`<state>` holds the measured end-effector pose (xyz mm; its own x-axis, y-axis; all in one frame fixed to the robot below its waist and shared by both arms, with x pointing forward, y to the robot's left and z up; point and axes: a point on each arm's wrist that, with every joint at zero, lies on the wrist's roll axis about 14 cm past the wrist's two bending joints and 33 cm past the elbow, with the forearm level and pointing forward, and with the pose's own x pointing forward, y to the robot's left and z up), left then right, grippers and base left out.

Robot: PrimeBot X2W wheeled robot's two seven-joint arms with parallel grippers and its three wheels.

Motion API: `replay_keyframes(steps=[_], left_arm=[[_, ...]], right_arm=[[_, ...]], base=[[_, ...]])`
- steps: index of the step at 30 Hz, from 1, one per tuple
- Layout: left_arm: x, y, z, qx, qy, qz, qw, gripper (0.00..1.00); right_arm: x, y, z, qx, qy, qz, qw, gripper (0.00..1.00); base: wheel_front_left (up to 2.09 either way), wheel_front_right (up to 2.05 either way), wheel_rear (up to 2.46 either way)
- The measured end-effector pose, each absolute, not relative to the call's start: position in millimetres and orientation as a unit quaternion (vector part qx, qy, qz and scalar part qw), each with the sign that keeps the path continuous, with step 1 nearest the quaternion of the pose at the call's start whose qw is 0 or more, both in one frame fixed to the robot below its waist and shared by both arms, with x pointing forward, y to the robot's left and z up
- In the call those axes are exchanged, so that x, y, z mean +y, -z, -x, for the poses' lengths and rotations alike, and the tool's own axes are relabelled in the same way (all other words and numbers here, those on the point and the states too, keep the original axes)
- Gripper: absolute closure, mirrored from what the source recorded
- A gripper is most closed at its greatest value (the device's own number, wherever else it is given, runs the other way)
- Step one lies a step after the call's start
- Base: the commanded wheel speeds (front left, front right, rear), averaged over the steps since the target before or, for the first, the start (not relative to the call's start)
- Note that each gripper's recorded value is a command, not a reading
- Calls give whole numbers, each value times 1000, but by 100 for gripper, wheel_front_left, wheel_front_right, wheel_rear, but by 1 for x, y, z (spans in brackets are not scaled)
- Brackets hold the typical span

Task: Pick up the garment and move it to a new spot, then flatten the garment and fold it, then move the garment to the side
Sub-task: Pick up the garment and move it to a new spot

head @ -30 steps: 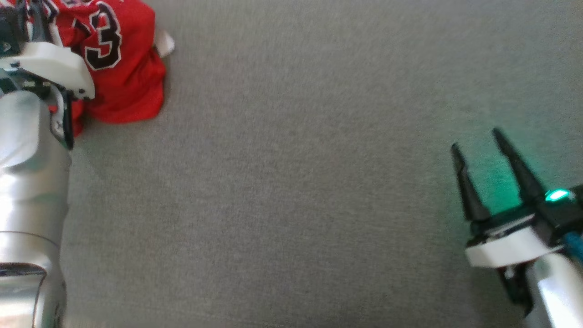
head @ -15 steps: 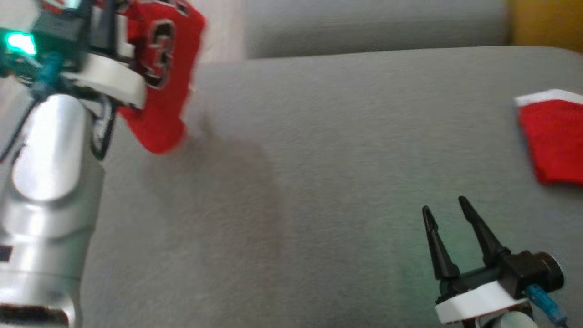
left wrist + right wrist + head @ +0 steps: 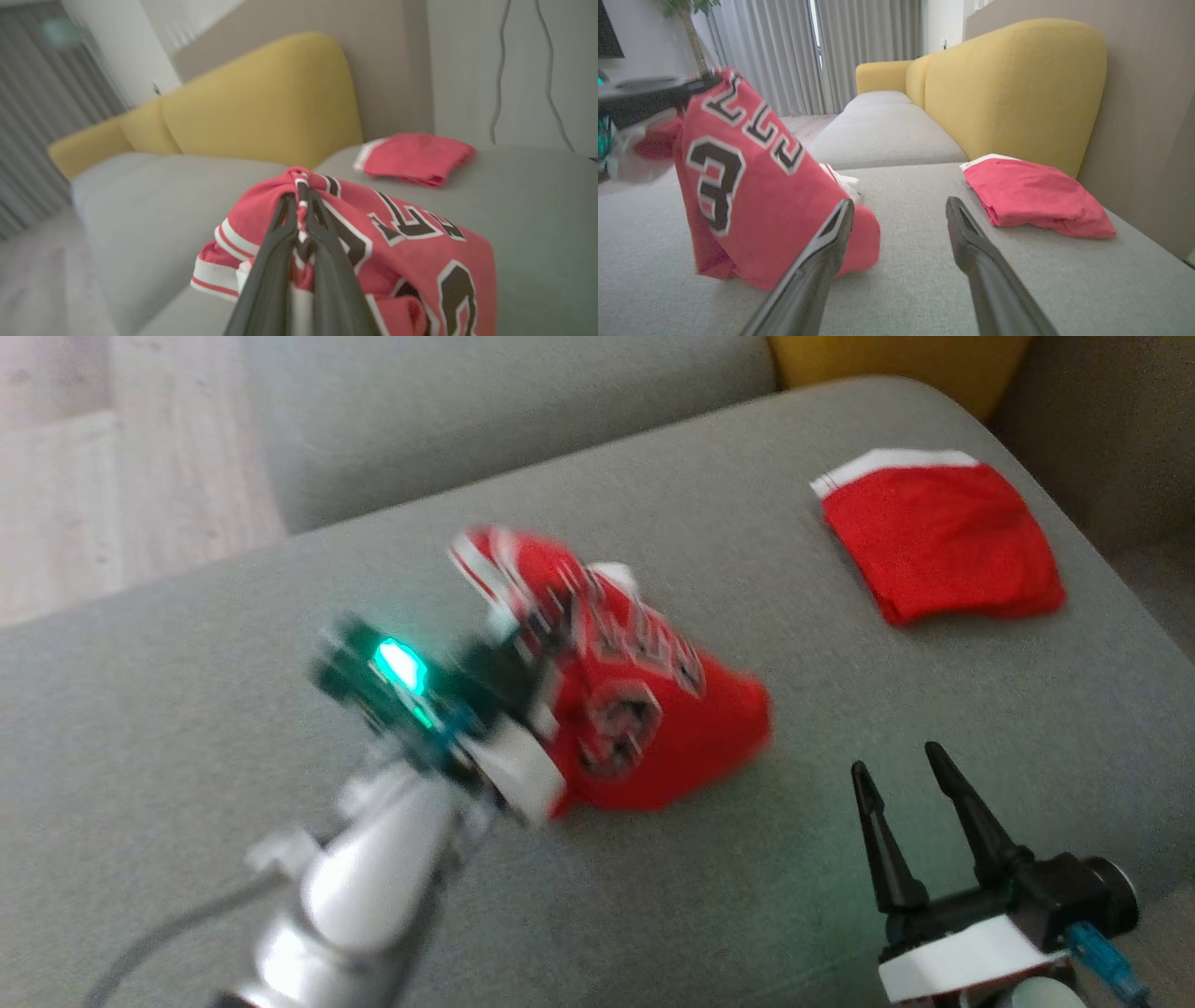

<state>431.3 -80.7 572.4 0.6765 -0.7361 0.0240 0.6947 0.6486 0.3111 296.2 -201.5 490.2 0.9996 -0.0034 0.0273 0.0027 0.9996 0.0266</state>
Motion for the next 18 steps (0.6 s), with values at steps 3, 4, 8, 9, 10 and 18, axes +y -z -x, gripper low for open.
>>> replay_keyframes(steps=[3,4,8,9,10,18], left_arm=[[-107,-508,-401,-2,446,-119,887,100],[-111,-488,-392,22,457,-112,882,100],[-112,-432,-360,89,486,-87,865,0],[-111,-427,-355,93,490,-81,863,0],[-111,-428,-352,93,490,-66,864,0],[-90,-460,-344,59,407,-2,912,0]], right_arm=[[-203,-481,-296,4,8,-18,1000,0],[-203,-479,-298,9,8,-18,1000,0],[-204,-478,-310,12,8,-14,1000,0],[-203,-478,-312,13,5,-14,1000,0],[-201,-477,-313,14,2,-15,1000,0],[-181,-476,-318,10,-34,-25,999,0]], base=[[0,0,0],[0,0,0],[0,0,0],[0,0,0],[0,0,0],[0,0,0]])
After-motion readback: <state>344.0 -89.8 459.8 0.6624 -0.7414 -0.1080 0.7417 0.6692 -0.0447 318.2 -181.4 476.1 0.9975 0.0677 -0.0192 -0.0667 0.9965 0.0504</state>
